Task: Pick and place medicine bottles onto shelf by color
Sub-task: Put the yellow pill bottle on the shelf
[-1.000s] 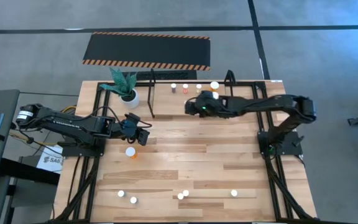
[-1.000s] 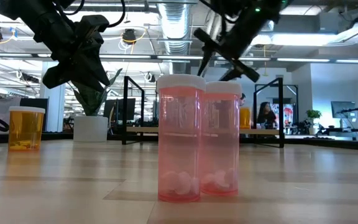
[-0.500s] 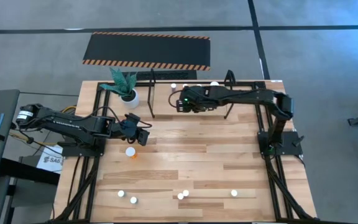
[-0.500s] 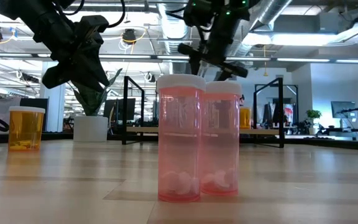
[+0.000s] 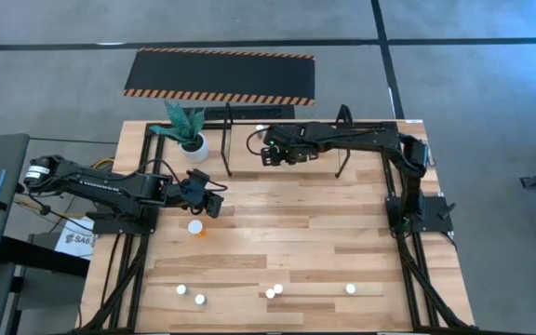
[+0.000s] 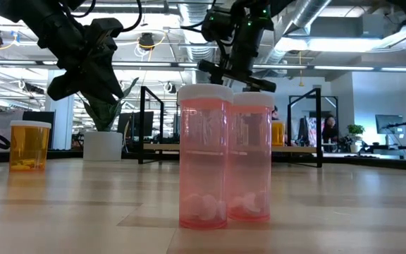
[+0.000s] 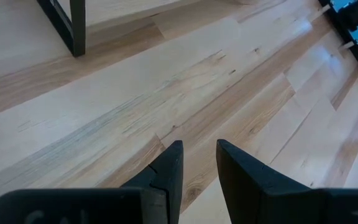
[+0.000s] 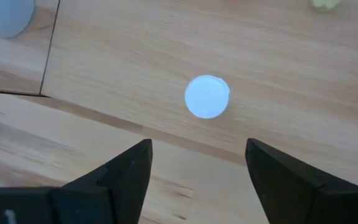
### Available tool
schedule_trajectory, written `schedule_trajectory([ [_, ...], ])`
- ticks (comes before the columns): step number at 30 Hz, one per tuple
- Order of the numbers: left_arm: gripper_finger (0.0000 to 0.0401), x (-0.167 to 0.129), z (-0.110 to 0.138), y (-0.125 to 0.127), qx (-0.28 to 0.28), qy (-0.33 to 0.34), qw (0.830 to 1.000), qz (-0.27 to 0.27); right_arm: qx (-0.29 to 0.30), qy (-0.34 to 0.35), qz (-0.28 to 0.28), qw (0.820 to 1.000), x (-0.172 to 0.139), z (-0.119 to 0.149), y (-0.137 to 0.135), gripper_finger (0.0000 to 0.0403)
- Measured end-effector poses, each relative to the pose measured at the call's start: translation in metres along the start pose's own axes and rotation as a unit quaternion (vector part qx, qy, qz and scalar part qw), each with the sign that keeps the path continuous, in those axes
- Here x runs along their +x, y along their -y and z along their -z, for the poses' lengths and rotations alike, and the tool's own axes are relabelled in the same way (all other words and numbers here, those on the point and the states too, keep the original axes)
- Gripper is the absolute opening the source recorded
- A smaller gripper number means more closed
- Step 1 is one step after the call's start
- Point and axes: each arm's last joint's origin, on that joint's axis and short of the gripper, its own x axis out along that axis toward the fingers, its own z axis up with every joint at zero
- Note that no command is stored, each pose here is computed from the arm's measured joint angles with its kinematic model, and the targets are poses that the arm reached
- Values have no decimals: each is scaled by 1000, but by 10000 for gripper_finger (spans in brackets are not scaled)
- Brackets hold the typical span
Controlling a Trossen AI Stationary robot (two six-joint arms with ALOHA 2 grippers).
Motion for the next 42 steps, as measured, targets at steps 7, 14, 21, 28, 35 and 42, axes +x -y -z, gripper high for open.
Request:
schedule_trajectory([
  [7, 83, 0, 0, 0, 0, 0, 1000, 0, -31, 6, 1, 999, 5, 0, -2, 314],
  [14, 83, 0, 0, 0, 0, -1, 1000, -1, -69, -2, 15, 998, 22, -4, 1, 336],
  [21, 83, 0, 0, -1, 1, -2, 1000, -3, -89, 11, 21, 996, 23, -9, 4, 341],
  [28, 83, 0, 0, -1, 1, -2, 1000, -3, -87, 15, 23, 996, 42, -12, 3, 341],
  [35, 83, 0, 0, -1, 1, -2, 1000, -3, -83, 21, 19, 996, 45, -16, 4, 330],
  [42, 83, 0, 0, -1, 1, -2, 1000, -3, -82, 25, 19, 996, 45, -17, 4, 311],
])
